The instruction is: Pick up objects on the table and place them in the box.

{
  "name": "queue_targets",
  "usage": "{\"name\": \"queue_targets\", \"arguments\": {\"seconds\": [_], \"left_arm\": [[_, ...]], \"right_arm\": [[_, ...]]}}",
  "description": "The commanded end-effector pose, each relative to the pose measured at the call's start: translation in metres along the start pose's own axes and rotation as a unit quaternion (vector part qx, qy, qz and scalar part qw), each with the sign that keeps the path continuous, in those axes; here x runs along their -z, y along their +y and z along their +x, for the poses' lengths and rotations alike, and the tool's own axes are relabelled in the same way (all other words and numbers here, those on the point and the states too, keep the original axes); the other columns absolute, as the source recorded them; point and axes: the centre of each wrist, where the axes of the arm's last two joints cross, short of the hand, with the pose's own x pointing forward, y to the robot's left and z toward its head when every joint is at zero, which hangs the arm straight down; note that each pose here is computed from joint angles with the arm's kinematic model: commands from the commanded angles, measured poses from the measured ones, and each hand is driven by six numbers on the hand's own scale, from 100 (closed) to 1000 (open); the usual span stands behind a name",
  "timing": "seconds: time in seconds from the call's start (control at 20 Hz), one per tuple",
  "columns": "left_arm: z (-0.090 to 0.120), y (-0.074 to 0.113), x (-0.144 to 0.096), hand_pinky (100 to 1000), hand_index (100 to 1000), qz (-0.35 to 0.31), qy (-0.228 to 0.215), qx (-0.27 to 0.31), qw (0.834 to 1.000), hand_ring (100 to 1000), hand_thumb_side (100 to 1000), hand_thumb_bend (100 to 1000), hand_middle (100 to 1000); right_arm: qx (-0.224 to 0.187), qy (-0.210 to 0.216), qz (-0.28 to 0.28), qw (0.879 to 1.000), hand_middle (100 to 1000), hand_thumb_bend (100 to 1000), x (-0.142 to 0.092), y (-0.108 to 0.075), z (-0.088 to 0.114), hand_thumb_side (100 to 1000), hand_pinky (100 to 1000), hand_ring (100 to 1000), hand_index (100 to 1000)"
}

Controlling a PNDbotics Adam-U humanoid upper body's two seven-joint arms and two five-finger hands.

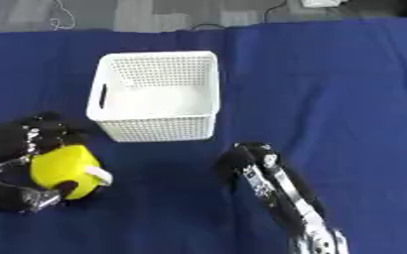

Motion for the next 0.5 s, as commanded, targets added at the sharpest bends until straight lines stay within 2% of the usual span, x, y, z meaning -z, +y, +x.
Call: {"name": "queue_targets", "arguments": {"seconds": [0.05, 0.5], "left_arm": [[-0.0036, 0.0059, -0.003, 982, 951, 0.007, 0.002, 0.014, 1.0, 852, 937, 202, 908], [-0.0076, -0.0014, -0.0043, 863, 952, 0.01, 0.008, 0.003, 1.0, 824, 932, 199, 897]], "right_arm": [[-0.003, -0.008, -0.002, 1.0, 443, 100, 0.0033, -0.0005, 0.0045, 954, 300, 422, 607], [-0.003, -0.009, -0.002, 1.0, 443, 100, 0.0036, 0.0015, 0.0045, 951, 301, 422, 607]]}}
